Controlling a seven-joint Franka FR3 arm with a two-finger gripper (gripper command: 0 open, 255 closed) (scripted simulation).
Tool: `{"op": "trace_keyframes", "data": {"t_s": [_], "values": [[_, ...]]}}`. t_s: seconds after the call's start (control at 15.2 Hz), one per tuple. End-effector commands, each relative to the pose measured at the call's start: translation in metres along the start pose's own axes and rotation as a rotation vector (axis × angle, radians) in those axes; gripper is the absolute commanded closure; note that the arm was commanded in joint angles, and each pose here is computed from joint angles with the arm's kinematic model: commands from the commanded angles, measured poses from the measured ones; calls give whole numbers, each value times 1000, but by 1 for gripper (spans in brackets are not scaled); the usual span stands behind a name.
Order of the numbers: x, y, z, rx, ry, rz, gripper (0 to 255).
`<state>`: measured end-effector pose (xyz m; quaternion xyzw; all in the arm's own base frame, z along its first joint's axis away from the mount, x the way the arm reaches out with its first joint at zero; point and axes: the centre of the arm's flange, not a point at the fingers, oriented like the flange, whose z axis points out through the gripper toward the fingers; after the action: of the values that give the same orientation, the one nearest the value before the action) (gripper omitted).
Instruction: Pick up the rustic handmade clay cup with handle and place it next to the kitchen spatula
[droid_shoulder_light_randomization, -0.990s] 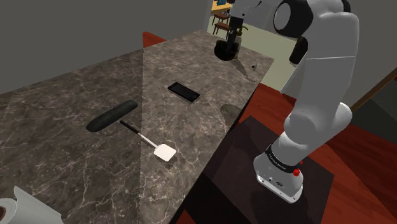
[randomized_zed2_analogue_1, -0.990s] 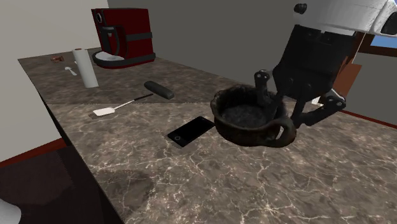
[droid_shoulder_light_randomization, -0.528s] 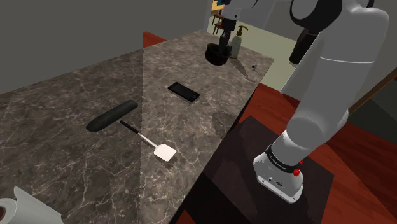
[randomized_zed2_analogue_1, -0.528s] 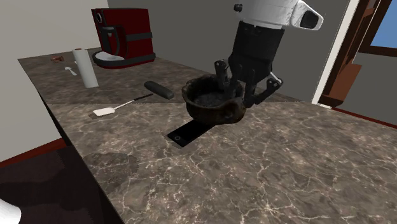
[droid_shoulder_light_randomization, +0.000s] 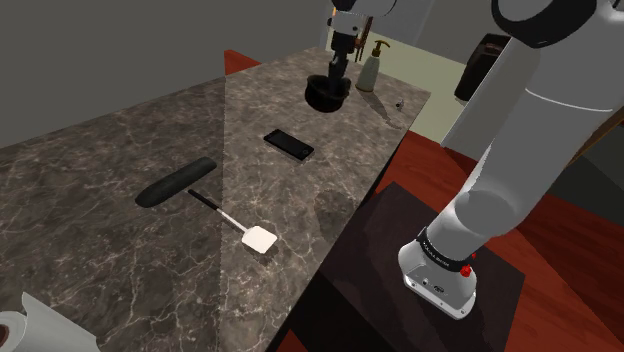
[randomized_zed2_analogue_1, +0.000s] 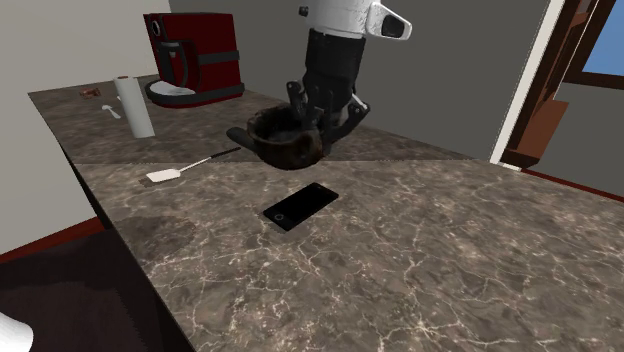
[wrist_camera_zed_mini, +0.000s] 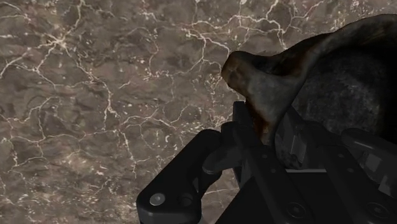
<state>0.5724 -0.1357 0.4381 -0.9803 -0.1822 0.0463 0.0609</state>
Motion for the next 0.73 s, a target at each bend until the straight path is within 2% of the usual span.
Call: {"op": "trace_keyframes", "data": {"t_s": [0.0, 0.66], "values": [[6, -26, 3, -1, 1, 1, 255], [36, -154, 18, -1, 1, 1, 255]]}}
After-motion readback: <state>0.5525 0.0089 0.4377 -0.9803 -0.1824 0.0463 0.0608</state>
